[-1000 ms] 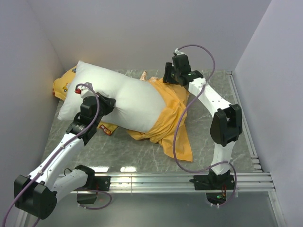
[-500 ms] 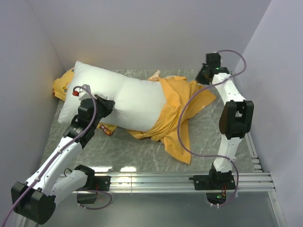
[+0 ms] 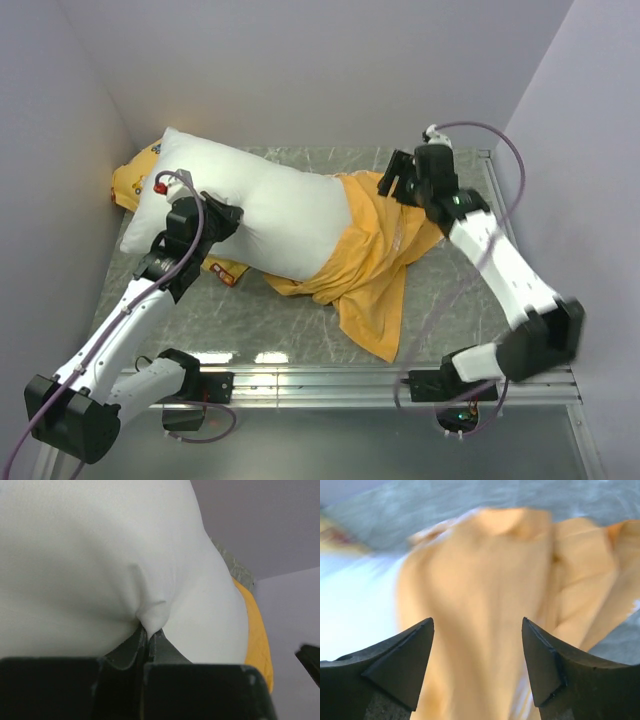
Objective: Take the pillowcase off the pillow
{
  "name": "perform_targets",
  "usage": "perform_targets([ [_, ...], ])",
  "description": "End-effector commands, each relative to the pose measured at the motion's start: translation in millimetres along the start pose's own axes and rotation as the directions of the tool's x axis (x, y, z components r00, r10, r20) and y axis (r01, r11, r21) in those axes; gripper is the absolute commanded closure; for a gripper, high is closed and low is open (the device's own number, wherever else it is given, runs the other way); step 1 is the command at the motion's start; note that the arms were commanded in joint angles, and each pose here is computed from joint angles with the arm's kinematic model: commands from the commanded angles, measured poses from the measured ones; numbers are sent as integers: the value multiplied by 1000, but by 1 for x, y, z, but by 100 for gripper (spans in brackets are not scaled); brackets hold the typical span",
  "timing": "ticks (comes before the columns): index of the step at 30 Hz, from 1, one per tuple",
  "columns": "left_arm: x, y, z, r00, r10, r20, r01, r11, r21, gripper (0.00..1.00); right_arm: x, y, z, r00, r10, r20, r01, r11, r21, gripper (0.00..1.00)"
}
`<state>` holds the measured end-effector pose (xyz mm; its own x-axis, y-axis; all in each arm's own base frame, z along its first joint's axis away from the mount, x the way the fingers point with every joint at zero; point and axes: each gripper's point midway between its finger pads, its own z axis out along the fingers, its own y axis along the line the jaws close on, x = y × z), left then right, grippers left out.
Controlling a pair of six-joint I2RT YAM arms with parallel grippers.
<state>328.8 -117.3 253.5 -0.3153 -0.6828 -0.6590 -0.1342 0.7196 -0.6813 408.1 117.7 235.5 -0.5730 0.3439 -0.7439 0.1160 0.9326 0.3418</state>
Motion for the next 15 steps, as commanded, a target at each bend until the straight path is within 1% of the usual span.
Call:
perform_targets([
  [1,-35,-13,2,995,13,98,-12,1000,-12,99,-3,3,-68,983,-9,181,19,998,-54,22],
  [2,-41,-18,0,994,16,107,-16,1000,-2,100,16,16,-78,985,-14,173,34,993,-112,21],
  [3,-43,-21,0,994,19,111,-19,1000,2,100,52,8,-76,992,-22,125,38,991,-128,21],
  [4,-44,-23,2,993,21,112,-21,1000,1,100,59,13,-91,989,-6,148,34,982,-184,21],
  [5,-50,-29,0,992,23,124,-25,1000,13,99,76,18,-96,991,-17,130,44,976,-212,20],
  [6,-52,-31,0,992,26,124,-28,999,15,100,112,23,-95,995,-65,75,81,967,-242,20],
  [8,-58,-40,1,991,31,131,-35,999,26,99,138,30,-100,997,-70,43,79,958,-277,19],
  [9,-59,-42,1,991,34,130,-38,999,29,100,167,36,-101,995,-100,-6,94,947,-307,19],
  [14,-71,-55,-1,987,43,152,-51,998,47,99,221,48,-105,987,-152,-55,123,928,-352,18],
  [15,-71,-56,0,988,47,150,-54,997,47,99,228,43,-99,986,-152,-63,125,940,-318,18],
])
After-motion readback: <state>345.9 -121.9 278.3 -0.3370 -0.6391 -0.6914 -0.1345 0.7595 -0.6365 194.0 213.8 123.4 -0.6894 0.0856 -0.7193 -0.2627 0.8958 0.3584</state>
